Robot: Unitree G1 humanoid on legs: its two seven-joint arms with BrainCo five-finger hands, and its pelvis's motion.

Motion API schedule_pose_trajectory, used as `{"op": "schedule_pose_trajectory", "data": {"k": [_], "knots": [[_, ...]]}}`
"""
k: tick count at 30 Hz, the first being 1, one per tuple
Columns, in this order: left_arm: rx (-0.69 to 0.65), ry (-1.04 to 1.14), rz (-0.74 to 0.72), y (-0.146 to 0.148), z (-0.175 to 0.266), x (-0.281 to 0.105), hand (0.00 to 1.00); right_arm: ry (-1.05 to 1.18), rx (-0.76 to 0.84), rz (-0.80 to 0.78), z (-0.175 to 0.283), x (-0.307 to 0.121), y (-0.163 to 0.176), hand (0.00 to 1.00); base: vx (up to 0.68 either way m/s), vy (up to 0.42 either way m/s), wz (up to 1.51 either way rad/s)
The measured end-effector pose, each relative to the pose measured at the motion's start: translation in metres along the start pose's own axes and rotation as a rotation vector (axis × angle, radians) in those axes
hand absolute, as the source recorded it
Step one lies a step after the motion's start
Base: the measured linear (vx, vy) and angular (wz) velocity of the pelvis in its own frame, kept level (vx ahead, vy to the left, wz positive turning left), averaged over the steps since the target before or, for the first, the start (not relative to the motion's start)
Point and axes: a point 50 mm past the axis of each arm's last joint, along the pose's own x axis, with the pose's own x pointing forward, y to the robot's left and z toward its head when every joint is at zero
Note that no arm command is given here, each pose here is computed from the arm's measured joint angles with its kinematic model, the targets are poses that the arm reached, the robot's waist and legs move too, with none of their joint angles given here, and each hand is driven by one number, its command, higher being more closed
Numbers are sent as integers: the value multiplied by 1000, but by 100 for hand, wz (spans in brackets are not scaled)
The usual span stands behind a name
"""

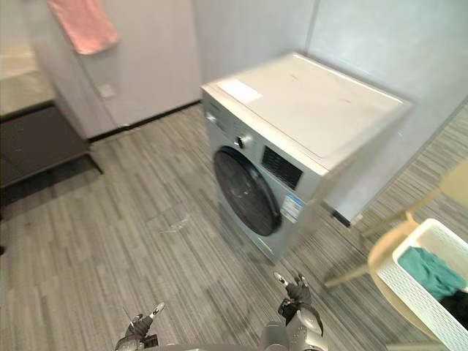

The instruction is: Pick up the laundry basket with both hands and put the clothes into the washing machine.

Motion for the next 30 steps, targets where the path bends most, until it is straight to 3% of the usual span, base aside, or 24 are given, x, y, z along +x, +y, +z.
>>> {"op": "schedule_pose_trajectory", "data": {"k": [2,9,20,26,30], "knots": [[-34,-8,-60,-26,6,-4,0,-38,-31,3,8,-2,-6,0,100,-163,-10],[-14,-153,-116,-38,38,-8,0,-128,-138,87,24,-9,10,0,53,-83,28],[12,-122,-60,-23,15,-13,0,-374,-268,234,70,-28,49,0,58,133,-24],[158,-99,-48,-11,10,-6,0,-451,-353,276,92,-24,51,0,76,248,3],[185,-87,-17,3,7,-3,0,-524,-388,299,117,-21,59,0,-8,48,-11]]}}
